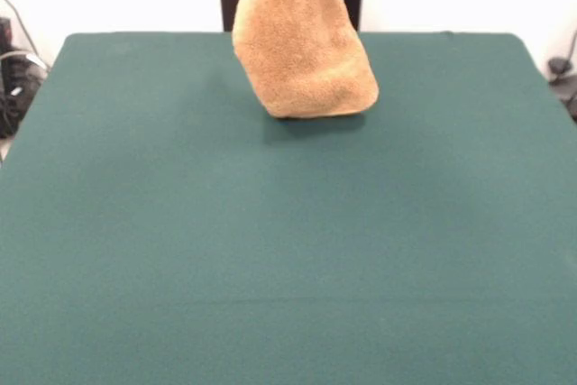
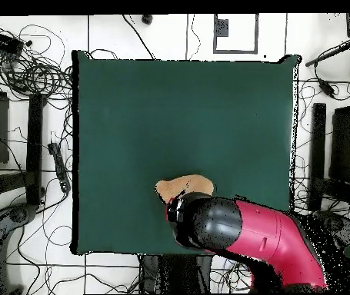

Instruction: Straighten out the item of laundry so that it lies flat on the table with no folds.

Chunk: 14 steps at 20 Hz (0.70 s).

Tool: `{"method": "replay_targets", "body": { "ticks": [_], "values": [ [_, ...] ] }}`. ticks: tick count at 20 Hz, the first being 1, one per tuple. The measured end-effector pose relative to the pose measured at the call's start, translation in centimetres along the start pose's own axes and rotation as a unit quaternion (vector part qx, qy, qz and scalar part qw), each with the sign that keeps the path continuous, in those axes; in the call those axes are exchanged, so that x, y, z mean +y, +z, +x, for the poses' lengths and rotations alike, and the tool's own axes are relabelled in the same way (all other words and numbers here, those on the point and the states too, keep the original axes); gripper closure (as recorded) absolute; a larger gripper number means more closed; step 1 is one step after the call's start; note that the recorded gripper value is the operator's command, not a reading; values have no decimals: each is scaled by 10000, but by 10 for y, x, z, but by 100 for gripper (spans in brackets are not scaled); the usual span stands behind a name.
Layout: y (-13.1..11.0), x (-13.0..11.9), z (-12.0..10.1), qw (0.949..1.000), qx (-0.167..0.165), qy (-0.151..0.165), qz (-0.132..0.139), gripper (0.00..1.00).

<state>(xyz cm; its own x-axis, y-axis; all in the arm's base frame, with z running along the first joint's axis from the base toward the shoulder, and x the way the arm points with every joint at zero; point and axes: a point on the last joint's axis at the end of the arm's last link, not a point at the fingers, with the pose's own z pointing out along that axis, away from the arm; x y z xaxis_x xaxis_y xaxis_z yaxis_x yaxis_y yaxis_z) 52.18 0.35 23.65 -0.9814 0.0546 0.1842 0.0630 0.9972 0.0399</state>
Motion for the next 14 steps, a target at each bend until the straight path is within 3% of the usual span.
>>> {"method": "replay_targets", "body": {
  "ticks": [5,14],
  "values": [
    [-4,-3,0,10000,-46,10,29,0],
    [-37,-21,2,9988,-429,153,179,0]
  ]
}}
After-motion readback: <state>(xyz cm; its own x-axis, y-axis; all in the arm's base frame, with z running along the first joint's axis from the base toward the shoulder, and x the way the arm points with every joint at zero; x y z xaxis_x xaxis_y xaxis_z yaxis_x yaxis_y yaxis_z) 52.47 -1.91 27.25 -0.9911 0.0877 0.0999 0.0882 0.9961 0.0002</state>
